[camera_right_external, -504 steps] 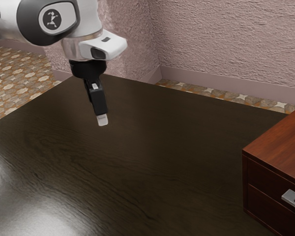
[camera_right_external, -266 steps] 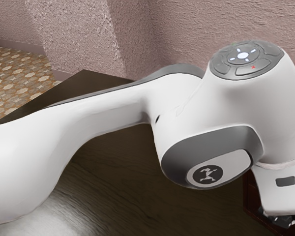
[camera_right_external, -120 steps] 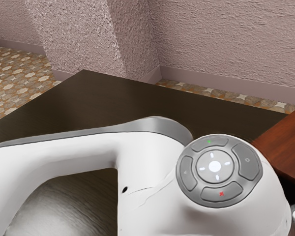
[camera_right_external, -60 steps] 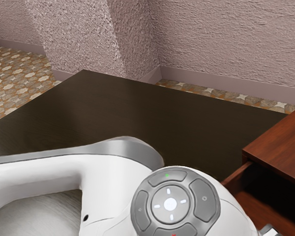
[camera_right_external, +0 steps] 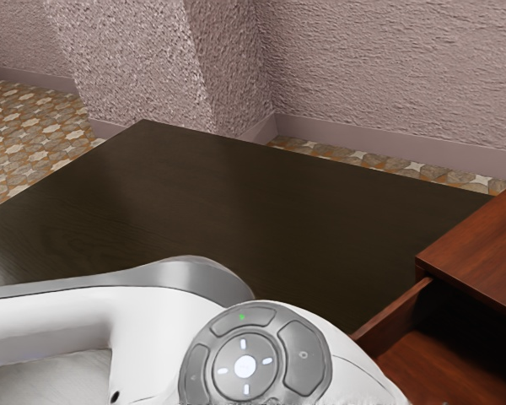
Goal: Pull the drawer handle with one arm to open the drawer
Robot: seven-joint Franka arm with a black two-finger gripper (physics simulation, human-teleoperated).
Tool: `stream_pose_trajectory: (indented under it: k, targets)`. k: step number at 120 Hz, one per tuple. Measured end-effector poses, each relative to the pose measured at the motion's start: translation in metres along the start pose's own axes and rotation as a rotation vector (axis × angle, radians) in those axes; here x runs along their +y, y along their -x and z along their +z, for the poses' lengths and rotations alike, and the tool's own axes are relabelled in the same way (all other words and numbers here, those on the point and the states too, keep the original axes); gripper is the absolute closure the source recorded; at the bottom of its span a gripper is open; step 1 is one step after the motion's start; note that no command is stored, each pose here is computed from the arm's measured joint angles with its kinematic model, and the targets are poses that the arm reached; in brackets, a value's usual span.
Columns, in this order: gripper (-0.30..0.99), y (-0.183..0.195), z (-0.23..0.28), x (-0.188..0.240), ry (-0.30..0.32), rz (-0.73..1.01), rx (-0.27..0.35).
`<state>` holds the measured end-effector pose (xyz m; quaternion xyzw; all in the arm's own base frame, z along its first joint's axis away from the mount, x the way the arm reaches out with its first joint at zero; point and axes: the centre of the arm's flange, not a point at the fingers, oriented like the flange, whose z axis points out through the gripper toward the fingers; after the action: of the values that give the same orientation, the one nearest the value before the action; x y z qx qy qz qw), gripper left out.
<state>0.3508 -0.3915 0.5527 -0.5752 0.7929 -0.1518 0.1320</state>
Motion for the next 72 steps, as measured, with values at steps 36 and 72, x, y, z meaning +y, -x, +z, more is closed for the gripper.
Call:
stream_pose_trajectory:
  k: [36,72]
  targets:
    - [0.40,-0.004,-0.011,0.001,-0.006,-0.030,0.024]
    - [0.27,0.005,-0.104,-0.035,-0.020,-0.122,0.088]
